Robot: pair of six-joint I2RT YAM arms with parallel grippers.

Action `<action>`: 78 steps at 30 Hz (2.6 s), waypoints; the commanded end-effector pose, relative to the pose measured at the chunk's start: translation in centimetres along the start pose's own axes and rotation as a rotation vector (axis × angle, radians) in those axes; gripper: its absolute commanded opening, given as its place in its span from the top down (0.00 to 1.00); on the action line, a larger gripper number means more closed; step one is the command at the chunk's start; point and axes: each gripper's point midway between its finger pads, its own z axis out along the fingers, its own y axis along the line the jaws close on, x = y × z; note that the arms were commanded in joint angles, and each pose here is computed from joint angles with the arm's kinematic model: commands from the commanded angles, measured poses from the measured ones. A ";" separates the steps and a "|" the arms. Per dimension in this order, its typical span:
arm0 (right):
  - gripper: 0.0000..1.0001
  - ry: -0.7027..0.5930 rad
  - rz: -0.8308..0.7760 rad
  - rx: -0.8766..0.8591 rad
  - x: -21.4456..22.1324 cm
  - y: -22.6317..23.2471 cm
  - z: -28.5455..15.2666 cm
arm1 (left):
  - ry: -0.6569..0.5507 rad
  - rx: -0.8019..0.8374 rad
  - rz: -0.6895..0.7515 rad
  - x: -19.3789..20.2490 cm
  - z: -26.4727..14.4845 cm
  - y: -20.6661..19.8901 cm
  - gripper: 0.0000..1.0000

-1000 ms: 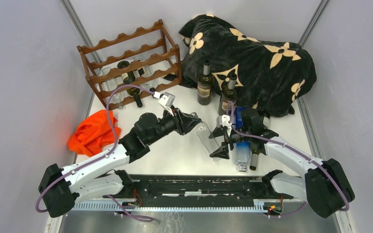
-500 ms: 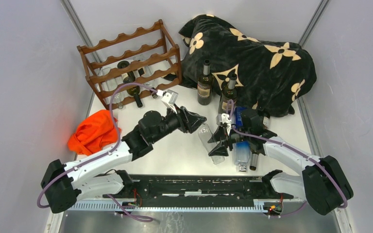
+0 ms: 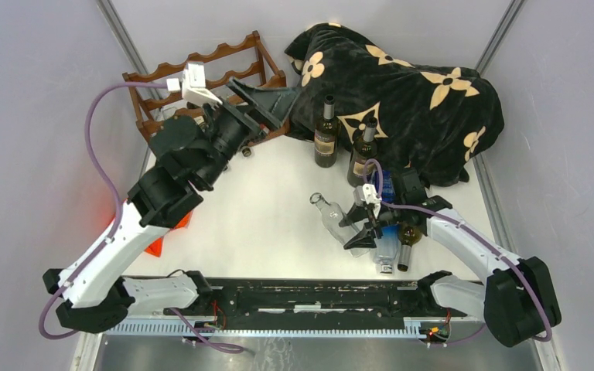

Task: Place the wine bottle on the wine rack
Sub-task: Pick up the wine bottle from the center of the board.

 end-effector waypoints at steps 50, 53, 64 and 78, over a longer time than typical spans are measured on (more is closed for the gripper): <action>1.00 0.360 -0.706 0.100 -1.3 -2.3 -4.7 | 0.680 0.377 0.137 19.7 -5.9 12.5 0.00; 1.00 0.347 -0.749 0.089 -1.9 -2.2 -4.2 | 0.699 0.371 0.091 21.2 -6.1 13.8 0.00; 1.00 0.343 -0.782 0.061 -3.5 -3.1 -3.1 | 0.878 0.382 0.091 28.9 -8.4 15.3 0.05; 1.00 0.300 -0.755 0.084 -4.4 -3.2 -2.8 | 0.921 0.367 0.069 31.3 -9.7 15.7 0.26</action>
